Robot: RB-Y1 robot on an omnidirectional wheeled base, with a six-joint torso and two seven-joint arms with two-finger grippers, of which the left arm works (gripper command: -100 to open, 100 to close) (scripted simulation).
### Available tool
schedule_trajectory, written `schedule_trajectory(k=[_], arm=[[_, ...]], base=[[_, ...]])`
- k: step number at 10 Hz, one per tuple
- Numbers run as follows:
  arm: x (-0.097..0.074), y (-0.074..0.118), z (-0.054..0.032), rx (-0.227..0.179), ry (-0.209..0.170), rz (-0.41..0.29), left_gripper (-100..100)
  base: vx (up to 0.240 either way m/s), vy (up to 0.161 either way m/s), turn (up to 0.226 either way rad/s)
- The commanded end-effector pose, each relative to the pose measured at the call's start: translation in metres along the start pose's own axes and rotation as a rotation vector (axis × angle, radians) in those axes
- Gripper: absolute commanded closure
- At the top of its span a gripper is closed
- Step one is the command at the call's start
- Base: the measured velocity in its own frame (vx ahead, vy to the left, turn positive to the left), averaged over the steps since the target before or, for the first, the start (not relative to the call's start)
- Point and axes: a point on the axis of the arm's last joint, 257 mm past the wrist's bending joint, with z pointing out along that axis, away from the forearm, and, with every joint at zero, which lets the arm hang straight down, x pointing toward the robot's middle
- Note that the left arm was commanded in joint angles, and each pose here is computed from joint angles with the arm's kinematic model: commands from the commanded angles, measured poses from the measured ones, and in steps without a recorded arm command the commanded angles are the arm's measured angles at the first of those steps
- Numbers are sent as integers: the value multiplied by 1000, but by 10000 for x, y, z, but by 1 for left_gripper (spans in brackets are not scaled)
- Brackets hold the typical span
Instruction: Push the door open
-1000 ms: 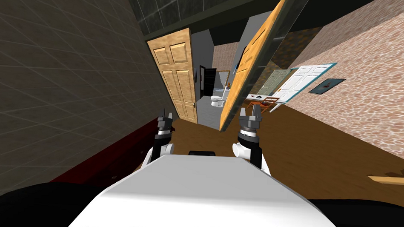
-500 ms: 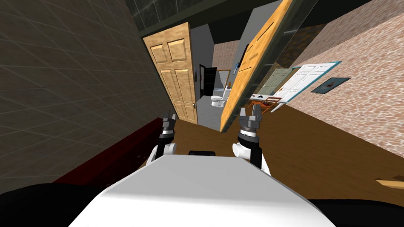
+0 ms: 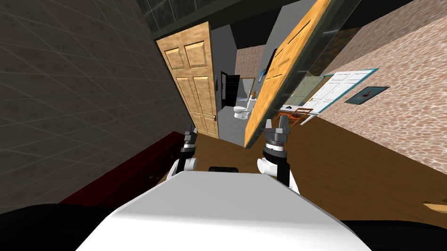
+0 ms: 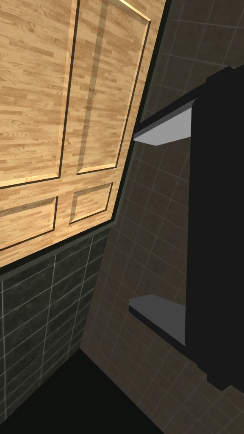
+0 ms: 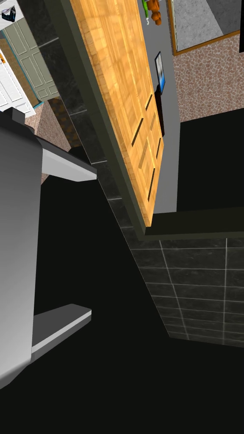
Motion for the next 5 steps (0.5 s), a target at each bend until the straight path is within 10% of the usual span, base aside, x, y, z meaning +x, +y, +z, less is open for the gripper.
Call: schedule_trajectory(k=[1,5], arm=[[44,115,7,-13,12,-9,-100],[182,418,-18,-52,42,-34,-100]], base=[[95,31,-3],[98,37,-5]])
